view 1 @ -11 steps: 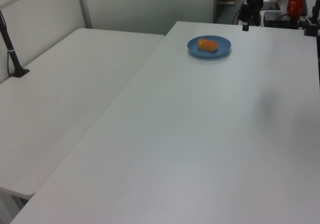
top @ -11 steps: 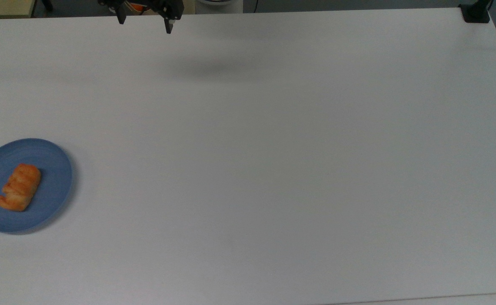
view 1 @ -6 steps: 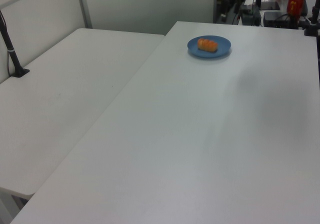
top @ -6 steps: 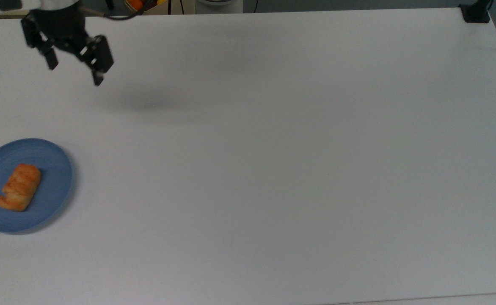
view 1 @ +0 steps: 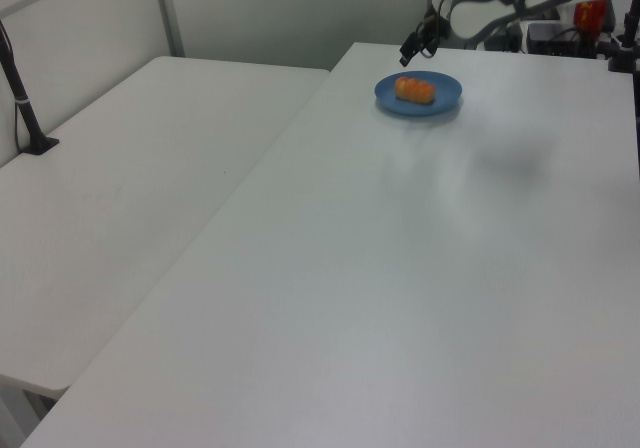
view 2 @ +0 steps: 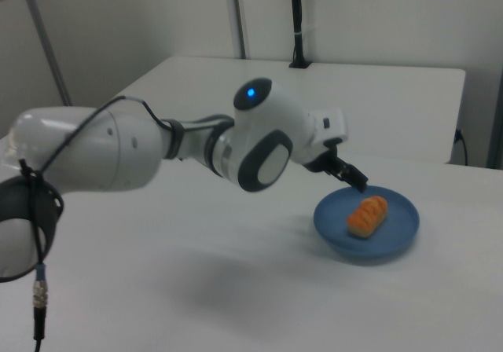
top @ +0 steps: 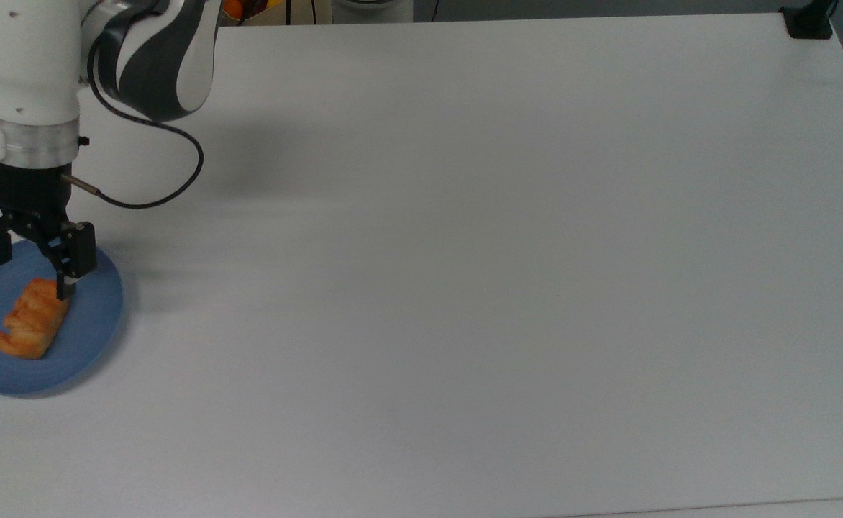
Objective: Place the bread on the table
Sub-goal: 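Lower the gripper and close it around the bread roll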
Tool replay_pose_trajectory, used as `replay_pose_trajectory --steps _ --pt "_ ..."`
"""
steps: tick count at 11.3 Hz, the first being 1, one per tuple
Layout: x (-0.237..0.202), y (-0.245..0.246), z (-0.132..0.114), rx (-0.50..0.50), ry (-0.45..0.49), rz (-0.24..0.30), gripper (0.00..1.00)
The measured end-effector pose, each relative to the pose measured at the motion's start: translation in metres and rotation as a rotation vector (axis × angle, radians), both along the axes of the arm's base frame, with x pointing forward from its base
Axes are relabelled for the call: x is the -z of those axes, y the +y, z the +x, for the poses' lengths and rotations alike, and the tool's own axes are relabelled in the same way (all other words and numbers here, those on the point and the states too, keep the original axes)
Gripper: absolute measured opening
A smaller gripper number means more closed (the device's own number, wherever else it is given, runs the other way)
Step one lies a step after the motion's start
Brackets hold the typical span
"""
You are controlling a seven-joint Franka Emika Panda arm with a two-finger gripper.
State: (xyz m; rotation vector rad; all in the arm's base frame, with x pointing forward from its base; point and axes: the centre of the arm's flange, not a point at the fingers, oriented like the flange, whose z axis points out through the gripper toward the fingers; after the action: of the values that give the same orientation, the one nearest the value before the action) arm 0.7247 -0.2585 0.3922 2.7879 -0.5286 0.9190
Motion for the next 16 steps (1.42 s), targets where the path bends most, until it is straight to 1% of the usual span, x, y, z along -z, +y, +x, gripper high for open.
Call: replay_pose_trajectory --steps 1,4,9,12,13,14,15,16 --pt "0.026 -0.011 0.004 0.01 -0.027 -0.016 1.0" --pt "0.062 -0.019 0.01 0.013 -0.026 -0.025 1.0" --pt "0.072 -0.04 0.005 0.025 -0.006 -0.054 1.0" --pt "0.089 -0.042 0.004 0.023 0.017 -0.052 1.0" --pt "0.095 -0.042 0.003 0.022 0.024 -0.05 0.96" --pt "0.099 -0.041 0.003 0.022 0.029 -0.049 0.95" --pt "0.1 -0.041 0.003 0.021 0.031 -0.049 0.86" --pt "0.1 -0.04 0.004 0.02 0.03 -0.049 0.68"
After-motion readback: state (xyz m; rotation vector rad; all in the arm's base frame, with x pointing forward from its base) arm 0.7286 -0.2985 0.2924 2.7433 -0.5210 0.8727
